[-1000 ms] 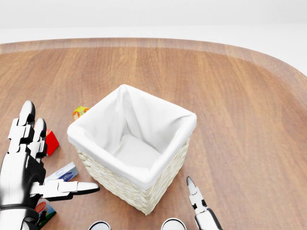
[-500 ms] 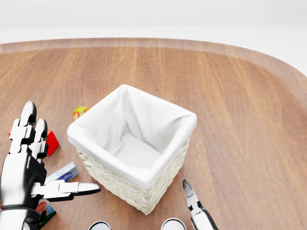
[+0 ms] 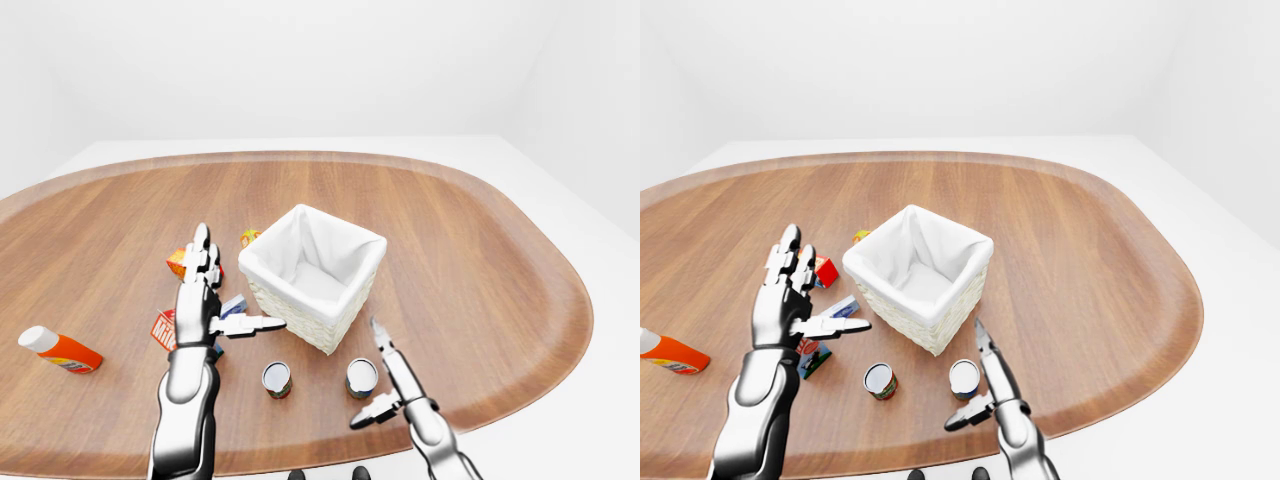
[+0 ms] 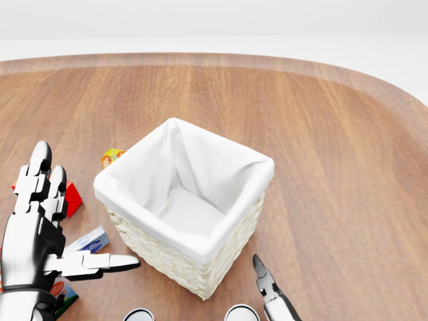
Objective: Pick up the alphabet soup, and put it in the basket.
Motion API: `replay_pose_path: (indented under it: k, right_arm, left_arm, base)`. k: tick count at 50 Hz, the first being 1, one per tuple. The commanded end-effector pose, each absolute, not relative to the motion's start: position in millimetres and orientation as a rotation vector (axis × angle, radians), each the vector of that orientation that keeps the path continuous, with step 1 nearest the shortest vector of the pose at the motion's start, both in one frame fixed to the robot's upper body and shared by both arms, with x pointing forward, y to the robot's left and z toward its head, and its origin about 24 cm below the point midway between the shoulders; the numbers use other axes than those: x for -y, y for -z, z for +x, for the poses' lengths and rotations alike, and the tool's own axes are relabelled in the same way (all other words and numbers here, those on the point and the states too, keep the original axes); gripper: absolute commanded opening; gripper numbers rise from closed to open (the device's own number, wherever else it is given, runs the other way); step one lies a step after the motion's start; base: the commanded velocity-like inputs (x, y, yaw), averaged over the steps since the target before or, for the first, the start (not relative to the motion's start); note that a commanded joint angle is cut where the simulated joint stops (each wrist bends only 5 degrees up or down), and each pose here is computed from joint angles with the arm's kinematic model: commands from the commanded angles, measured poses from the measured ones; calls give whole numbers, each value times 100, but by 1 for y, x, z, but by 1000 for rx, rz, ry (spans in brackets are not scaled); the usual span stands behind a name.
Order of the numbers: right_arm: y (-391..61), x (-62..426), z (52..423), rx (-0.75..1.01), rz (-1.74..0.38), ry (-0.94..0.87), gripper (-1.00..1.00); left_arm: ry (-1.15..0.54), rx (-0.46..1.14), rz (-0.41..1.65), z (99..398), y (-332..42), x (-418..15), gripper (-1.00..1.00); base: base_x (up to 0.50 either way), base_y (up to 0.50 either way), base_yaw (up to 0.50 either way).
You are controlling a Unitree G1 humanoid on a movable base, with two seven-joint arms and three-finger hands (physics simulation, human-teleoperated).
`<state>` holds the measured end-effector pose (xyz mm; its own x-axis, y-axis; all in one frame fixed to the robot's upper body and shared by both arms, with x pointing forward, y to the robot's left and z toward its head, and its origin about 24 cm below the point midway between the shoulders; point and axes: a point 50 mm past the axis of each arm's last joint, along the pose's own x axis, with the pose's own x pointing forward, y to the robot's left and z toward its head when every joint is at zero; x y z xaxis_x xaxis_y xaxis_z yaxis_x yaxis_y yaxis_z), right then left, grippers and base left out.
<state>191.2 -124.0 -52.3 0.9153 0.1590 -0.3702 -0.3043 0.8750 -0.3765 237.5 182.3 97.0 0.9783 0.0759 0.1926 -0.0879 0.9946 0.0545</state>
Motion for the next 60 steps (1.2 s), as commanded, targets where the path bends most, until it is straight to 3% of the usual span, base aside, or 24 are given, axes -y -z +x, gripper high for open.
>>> replay_pose_path:
  k: [1,60]
  right_arm:
    - [59,125,192,-369,-452,-250,100]
    - [75,115,201,-426,-477,-259,100]
  left_arm:
    - [-82,191,65,238,-96,-182,100]
    - [-79,189,68,239,-94,-181,100]
  base:
    - [0,0,0]
    - [0,0,0]
